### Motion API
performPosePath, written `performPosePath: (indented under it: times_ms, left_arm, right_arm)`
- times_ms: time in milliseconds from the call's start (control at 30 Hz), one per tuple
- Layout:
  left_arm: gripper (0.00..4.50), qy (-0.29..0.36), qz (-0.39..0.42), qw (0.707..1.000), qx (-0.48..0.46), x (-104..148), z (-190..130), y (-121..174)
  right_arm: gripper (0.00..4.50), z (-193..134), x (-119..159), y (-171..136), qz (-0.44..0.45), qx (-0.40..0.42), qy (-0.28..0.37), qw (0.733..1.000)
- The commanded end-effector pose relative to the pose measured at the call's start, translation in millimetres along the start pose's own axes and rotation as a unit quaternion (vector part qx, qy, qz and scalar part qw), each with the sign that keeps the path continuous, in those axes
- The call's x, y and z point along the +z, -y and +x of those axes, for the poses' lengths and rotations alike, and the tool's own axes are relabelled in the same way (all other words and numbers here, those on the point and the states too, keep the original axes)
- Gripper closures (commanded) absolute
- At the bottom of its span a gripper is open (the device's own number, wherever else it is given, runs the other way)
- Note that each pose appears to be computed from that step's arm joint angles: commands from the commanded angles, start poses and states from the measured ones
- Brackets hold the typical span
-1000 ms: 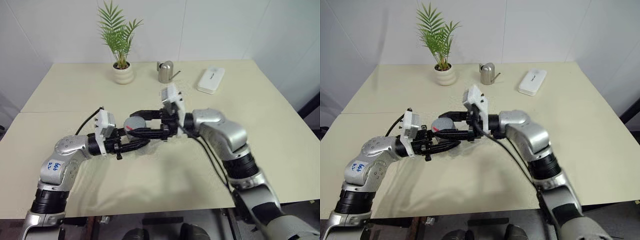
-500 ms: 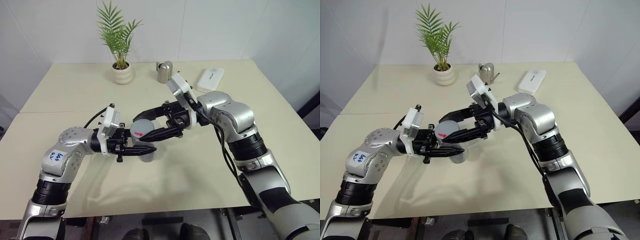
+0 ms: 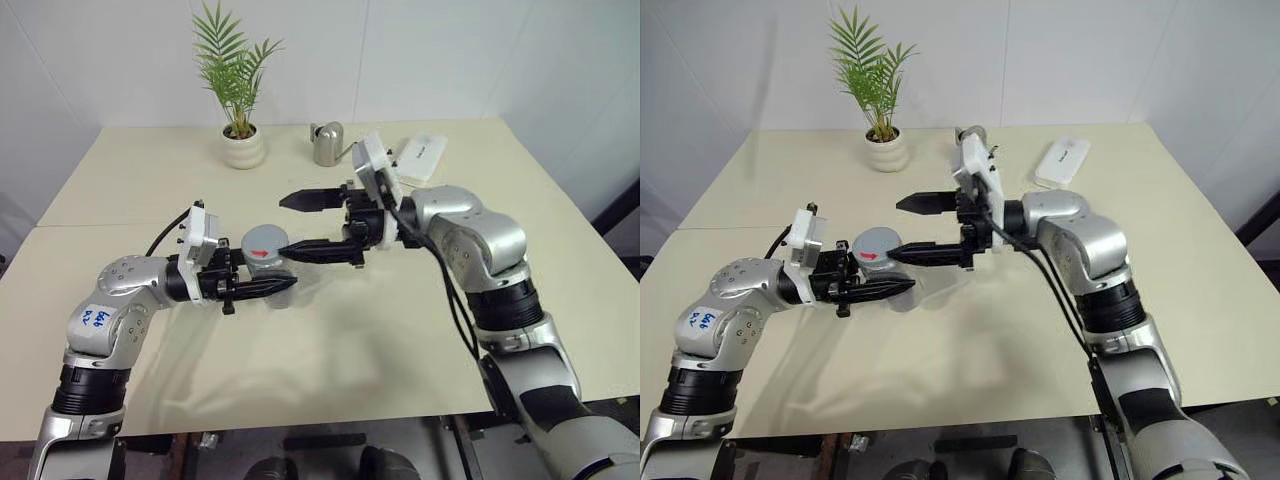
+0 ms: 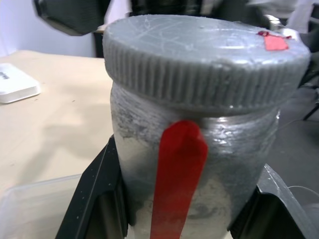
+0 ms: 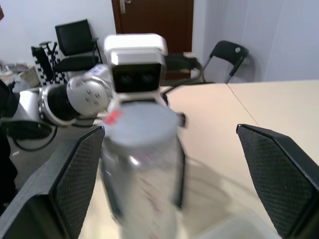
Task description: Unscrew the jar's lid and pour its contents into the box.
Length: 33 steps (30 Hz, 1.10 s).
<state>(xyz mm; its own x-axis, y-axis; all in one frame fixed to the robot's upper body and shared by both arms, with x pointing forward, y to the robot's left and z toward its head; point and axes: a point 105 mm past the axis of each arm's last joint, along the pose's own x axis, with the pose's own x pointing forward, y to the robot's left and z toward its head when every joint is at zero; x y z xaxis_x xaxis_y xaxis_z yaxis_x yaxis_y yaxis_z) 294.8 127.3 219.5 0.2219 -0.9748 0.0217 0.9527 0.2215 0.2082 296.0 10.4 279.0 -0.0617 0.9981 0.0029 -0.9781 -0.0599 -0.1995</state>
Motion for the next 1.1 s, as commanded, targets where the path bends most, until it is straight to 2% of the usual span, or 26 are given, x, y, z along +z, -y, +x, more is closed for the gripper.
performPosePath:
  times_ms: [33, 233, 467, 667, 967, 1100]
  left_arm:
    - [2.58, 0.007, 0.025, 1.000, 0.006, 8, 3, -4]
    - [2.58, 0.010, 0.024, 1.000, 0.000, 7, 8, -3]
    - [2.58, 0.013, 0.023, 1.000, -0.001, 7, 9, -3]
    - [2.58, 0.011, 0.021, 1.000, -0.001, 7, 7, -2]
    - [2.58, 0.010, 0.022, 1.000, 0.001, 6, 6, -2]
    - [2.58, 0.009, 0.023, 1.000, 0.003, 5, 5, -2]
  right_arm:
    - [0.04, 19, 9, -11, -0.017, 0.000, 0.011, 1.000]
    - [0.04, 32, 5, 6, -0.022, -0.050, 0.011, 0.998]
    - [0.04, 28, 2, 19, -0.025, -0.071, 0.013, 0.997]
    - [0.04, 0, 4, 27, -0.039, -0.079, 0.011, 0.996]
    - [0.04, -56, -5, 48, -0.045, -0.133, -0.031, 0.990]
    - [0.04, -66, -2, 46, -0.040, -0.133, -0.031, 0.990]
